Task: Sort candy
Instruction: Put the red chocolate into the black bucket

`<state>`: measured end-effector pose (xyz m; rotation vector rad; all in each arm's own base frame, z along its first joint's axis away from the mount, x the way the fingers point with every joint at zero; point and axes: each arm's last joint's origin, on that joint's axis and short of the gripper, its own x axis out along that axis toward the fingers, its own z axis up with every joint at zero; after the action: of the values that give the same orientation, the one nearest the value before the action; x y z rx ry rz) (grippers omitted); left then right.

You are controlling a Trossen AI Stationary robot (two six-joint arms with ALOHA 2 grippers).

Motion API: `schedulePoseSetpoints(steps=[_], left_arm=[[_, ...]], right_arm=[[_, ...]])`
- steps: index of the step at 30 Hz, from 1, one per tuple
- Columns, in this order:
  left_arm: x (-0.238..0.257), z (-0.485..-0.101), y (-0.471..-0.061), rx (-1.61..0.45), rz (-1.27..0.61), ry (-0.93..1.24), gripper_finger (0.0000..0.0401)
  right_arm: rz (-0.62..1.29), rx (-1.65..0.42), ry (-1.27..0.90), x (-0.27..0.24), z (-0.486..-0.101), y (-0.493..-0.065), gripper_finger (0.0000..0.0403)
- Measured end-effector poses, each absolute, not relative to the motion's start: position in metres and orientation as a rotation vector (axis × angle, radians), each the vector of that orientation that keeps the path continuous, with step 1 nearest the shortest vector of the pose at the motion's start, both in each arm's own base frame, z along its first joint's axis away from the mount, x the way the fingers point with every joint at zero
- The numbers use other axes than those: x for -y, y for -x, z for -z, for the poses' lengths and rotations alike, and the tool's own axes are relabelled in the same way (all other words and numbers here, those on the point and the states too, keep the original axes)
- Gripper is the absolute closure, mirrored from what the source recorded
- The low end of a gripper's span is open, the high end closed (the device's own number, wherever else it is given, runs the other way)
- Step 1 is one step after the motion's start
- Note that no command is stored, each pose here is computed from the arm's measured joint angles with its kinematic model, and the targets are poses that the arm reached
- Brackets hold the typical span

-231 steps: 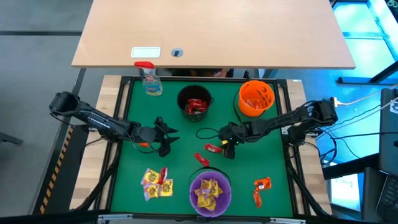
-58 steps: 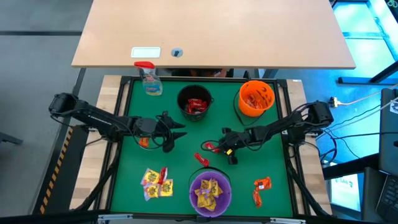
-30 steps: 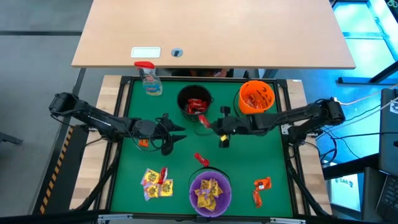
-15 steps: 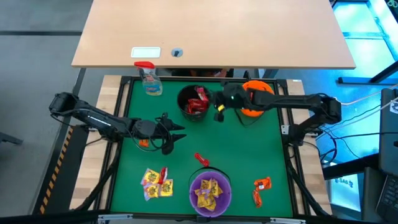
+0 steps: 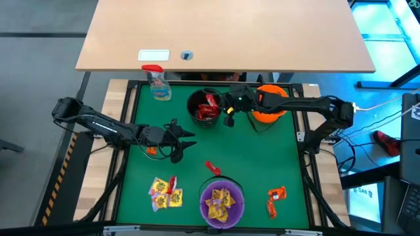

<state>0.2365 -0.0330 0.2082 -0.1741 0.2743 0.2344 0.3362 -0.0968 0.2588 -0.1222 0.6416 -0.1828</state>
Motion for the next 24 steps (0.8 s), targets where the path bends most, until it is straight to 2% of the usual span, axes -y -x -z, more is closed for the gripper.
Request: schedulePoseSetpoints(steps=[5,11,16,24], left_arm=[[0.033,-0.208,-0.236,-0.275,-0.233,0.161,0.0244],[0.033,-0.208,-0.236,-0.275,-0.232,0.161,0.0244],[0.033,-0.208,-0.236,-0.277,-0.226,0.162,0.0244],[0.037,-0.207,-0.236,-0.301,-0.158,0.113,0.0244]], right_arm=[[0.162,-0.639,0.102,0.096,-0.259,-0.336,0.0368],[0.166,-0.641,0.094,0.096,-0.262,-0.337,0.0305],[0.174,-0.628,0.098,0.097,-0.28,-0.34,0.0264],[0.067,-0.695,0.113,0.067,-0.306,-0.345,0.0266]])
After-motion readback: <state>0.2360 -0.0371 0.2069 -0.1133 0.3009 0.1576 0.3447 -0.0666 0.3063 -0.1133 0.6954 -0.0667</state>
